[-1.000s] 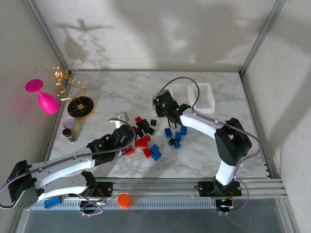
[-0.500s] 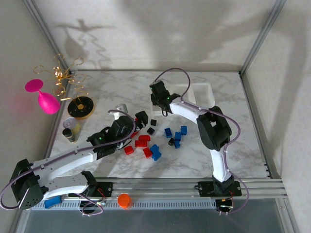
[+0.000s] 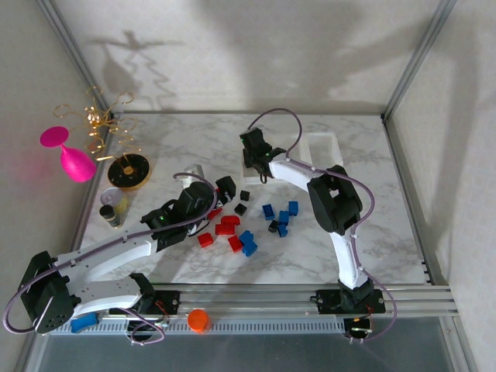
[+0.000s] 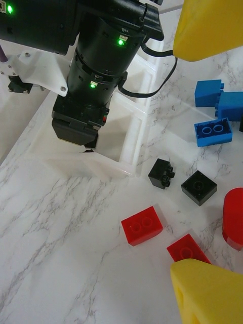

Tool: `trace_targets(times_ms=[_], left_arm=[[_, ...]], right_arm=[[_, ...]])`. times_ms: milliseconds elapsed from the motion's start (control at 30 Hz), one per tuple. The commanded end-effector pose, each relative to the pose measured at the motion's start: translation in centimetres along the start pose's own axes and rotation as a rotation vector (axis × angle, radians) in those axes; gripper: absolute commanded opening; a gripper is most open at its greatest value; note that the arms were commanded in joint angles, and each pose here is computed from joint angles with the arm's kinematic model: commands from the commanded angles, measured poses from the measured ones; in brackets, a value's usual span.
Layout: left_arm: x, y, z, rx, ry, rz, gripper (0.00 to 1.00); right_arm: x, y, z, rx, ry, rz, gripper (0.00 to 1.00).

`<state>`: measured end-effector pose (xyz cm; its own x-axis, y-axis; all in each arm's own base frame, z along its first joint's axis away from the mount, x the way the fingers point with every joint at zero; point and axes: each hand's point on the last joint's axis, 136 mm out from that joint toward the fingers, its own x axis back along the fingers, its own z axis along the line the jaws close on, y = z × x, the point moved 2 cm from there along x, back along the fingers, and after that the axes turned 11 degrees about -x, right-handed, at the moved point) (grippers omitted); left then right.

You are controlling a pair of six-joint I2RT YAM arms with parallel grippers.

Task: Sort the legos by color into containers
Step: Place the lego in the container, then pick up the lego from the center of the table.

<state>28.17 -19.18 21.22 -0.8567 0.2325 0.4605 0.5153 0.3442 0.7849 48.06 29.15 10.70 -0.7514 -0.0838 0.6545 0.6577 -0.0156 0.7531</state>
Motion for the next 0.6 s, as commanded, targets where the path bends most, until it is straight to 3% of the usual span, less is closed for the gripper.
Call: trace_targets(times_ms=[0,300,567], left_arm=[[0.2,0.9,-0.7,-0.003,-0.028,-0.01,1.0],[0.5,0.9,-1.3,0.006,-0.058,0.006,1.0],[1.3,-0.7,-1.7,0.014,-0.116,0.06,0.99]], right_arm=[[1.2,2.4,0.0,-0.019,-0.001,-0.055,0.44],[6.3,4.9,0.0,-0.067,0.09,-0.096,0.5],[11.1,2.1,-1.9,-0.11,0.164,-0.027,0.55]])
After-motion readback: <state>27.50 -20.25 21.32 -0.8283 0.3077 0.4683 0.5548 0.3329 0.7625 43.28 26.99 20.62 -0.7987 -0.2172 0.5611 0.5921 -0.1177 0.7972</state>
